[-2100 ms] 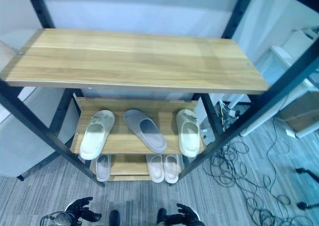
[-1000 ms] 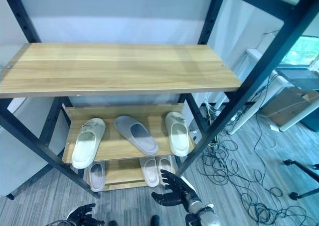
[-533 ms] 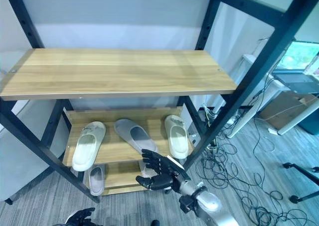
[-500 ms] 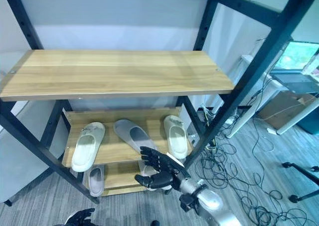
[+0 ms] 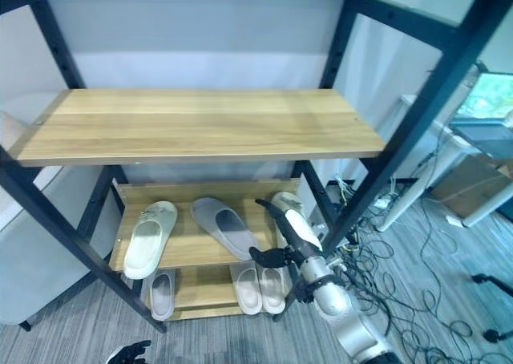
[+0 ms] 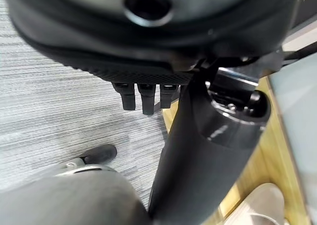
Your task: Arrange the slippers neatly on the shoe rack.
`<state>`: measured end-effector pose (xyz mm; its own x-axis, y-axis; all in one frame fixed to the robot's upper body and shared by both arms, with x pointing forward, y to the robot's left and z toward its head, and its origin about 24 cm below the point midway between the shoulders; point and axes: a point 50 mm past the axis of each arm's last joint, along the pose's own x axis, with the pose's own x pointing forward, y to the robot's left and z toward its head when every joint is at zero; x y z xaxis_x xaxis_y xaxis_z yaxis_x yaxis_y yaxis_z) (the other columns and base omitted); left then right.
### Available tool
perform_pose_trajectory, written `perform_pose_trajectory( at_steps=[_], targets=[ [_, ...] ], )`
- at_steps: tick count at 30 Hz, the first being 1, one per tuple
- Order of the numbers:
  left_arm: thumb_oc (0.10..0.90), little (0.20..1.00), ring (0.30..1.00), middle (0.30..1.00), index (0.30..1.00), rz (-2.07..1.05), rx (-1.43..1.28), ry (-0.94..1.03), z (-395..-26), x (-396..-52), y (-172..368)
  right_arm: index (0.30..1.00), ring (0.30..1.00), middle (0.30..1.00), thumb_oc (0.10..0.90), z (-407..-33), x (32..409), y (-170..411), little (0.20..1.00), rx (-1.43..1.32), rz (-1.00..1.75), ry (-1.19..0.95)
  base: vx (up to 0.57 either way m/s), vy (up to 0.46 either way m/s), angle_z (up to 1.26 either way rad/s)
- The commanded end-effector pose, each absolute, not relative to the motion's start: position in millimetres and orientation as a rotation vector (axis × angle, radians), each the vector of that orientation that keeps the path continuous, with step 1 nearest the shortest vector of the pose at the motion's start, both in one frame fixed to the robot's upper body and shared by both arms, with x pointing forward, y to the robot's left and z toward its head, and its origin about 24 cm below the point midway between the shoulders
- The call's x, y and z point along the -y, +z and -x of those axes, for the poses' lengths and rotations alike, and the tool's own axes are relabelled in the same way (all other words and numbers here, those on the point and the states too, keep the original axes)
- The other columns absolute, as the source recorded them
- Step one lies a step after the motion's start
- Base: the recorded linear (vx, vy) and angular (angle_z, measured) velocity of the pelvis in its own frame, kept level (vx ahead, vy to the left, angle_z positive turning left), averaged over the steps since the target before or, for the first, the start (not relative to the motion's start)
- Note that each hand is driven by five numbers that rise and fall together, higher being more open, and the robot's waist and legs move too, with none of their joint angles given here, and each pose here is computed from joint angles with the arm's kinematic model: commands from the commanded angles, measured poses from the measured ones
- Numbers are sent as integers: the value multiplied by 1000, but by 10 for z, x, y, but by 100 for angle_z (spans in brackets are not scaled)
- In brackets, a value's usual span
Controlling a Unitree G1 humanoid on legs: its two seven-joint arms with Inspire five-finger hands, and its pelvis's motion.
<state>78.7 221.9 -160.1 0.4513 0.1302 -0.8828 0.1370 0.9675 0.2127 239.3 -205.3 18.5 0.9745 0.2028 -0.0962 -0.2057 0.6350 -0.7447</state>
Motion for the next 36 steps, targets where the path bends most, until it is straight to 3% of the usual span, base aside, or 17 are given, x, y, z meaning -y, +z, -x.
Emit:
perform_pose_trajectory(
  at_steps=[1,17,36],
  targets=[
    [800,900,900,900,900,-286,-1100,-110,-826,-1953,-1651,900,900,900,800,-2585,1954,719,900,291,840,121,38,5,27],
    [800,900,900,900,900,-292,-1139,-86,-714,-2033,-1664,900,900,900,800,-2768,2179,757,900,254,833,-39,44,9,13],
    [800,900,900,900,900,-307,-1123,-109,-765,-2005,-1655,900,900,900,800,-3031,2035,757,900,236,779,-35,21,1,2]
  ],
)
